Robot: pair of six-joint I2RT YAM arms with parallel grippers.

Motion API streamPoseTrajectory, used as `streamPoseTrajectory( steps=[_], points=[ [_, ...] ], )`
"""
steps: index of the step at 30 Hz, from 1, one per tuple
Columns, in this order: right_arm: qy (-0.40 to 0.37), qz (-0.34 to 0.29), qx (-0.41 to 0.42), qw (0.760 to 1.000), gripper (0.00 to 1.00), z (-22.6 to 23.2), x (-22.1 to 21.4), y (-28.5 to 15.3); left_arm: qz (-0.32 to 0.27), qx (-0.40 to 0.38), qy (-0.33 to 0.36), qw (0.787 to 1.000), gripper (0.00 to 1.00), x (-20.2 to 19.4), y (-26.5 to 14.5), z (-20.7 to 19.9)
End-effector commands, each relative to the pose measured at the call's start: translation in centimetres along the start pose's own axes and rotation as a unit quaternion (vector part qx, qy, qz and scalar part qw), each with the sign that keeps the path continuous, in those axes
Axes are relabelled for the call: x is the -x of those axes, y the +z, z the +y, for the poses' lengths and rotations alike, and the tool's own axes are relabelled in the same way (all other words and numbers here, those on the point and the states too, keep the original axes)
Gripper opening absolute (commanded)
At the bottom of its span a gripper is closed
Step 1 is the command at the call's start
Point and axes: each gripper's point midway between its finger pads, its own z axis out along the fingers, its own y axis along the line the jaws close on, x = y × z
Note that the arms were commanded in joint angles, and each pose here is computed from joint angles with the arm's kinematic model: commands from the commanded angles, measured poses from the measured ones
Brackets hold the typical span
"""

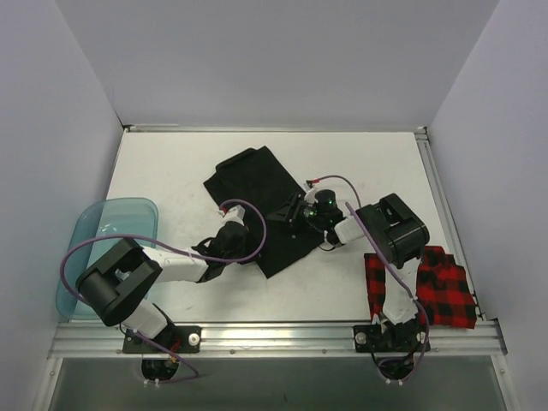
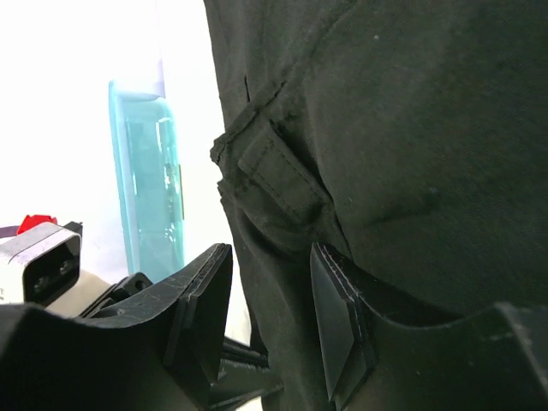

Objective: Fold and stack the long sleeve shirts
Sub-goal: Fold the shirt

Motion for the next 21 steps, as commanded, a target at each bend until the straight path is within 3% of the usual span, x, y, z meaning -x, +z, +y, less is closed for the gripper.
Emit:
streamPoseTrajectory(
  steps=[1, 6, 17, 21],
  points=[
    [-0.014, -0.013, -0.021, 1.000, 0.43, -0.1, 1.4, -1.8, 0.019, 0.038, -0.001, 0.999, 0.10, -1.8, -0.4, 3.1],
    [-0.025, -0.025, -0.033, 0.999, 0.43, 0.1, 3.8, -3.7, 0.024, 0.048, -0.004, 0.999, 0.12, -2.3, -0.6, 3.9],
    [0.025, -0.034, -0.086, 0.995, 0.43, -6.4, 4.5, -5.5, 0.040, 0.060, -0.007, 0.997, 0.15, -3.2, -0.4, 4.8],
    [-0.013, -0.045, -0.093, 0.995, 0.43, -3.2, 6.2, -6.8, 0.037, 0.058, 0.000, 0.998, 0.16, -2.9, -0.7, 4.5]
  ],
)
